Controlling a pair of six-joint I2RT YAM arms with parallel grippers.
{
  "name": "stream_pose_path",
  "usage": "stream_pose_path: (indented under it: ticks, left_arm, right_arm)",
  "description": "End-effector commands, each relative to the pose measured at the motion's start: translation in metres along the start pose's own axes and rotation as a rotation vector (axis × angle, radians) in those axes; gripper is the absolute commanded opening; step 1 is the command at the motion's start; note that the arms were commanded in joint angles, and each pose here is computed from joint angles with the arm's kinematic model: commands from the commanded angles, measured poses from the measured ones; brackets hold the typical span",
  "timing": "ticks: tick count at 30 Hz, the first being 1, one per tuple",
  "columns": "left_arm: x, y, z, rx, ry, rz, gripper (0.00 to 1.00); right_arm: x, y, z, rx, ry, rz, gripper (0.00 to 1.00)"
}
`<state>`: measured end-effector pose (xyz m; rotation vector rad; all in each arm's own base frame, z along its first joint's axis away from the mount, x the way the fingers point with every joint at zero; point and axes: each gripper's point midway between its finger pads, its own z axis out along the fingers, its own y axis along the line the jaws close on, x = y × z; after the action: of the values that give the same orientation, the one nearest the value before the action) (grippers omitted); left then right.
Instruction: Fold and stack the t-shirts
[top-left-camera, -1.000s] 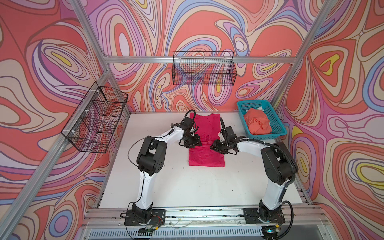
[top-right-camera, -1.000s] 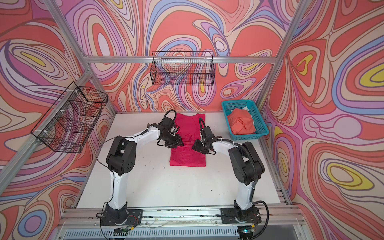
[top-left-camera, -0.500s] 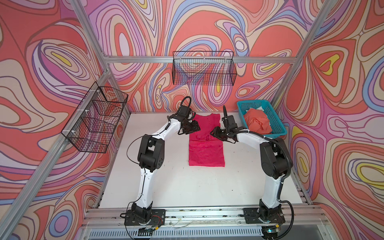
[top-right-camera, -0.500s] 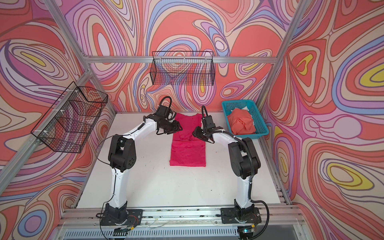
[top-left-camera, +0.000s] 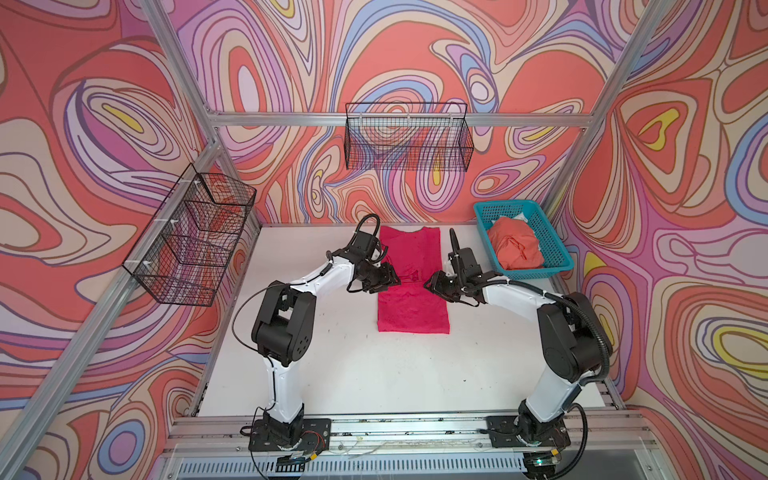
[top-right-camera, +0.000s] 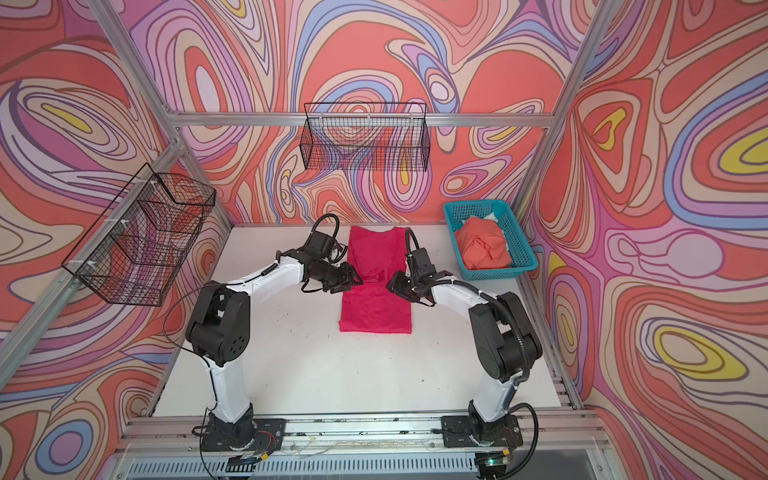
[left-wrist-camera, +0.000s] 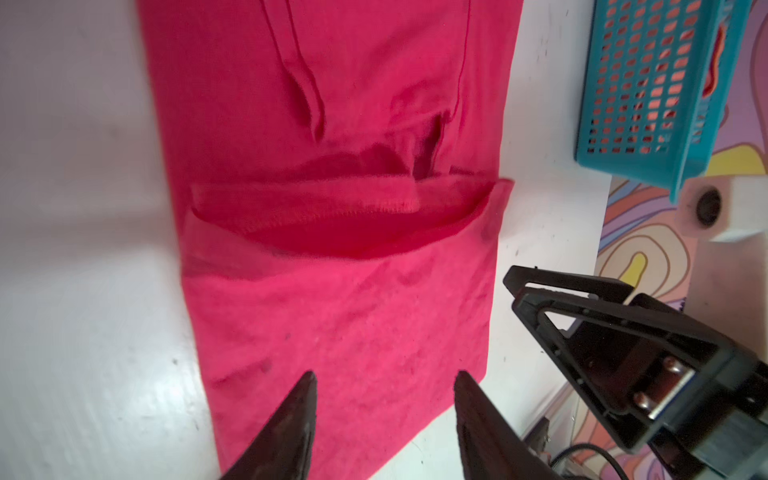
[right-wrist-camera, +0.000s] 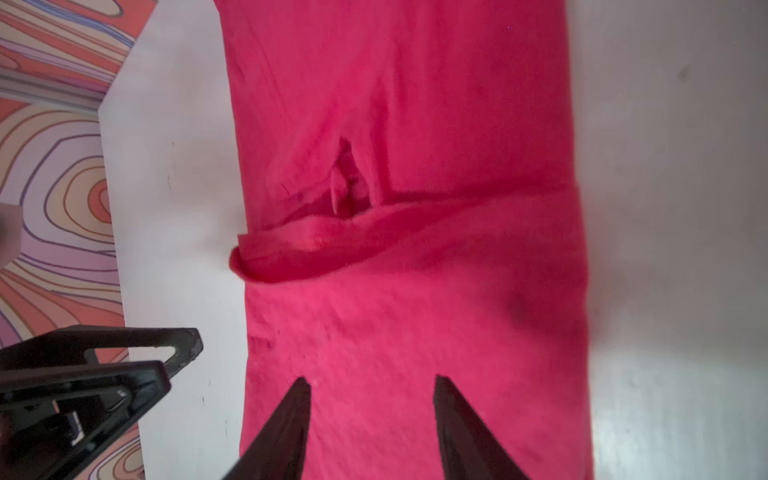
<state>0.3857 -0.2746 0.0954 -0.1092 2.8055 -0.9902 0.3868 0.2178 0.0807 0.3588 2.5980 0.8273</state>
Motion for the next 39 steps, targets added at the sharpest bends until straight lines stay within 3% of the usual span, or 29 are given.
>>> stream_pose_path:
  ticks: [1,6,14,22,39]
  left_arm:
    - [0.034,-0.017,-0.004,0.060,0.082,-0.025,0.54]
    - [0.073,-0.004,-0.003,0.028,0.183,-0.064,0.51]
    - [0.099,0.014,0.007,0.024,0.248,-0.111,0.49]
    - [0.109,0.060,0.016,-0.117,0.256,-0.132,0.47]
    - [0.127,0.114,0.028,-0.202,0.302,-0.228,0.43]
  right_arm:
    - [0.030,0.013,-0.006,-0.047,0.042,0.040,0.51]
    - [0.058,-0.001,-0.011,-0.024,0.070,0.080,0.48]
    - [0.082,-0.021,-0.006,-0.004,0.124,0.103,0.47]
    - [0.097,-0.051,-0.003,0.083,0.142,0.096,0.46]
    - [0.097,-0.091,-0.021,0.209,0.125,0.075,0.47]
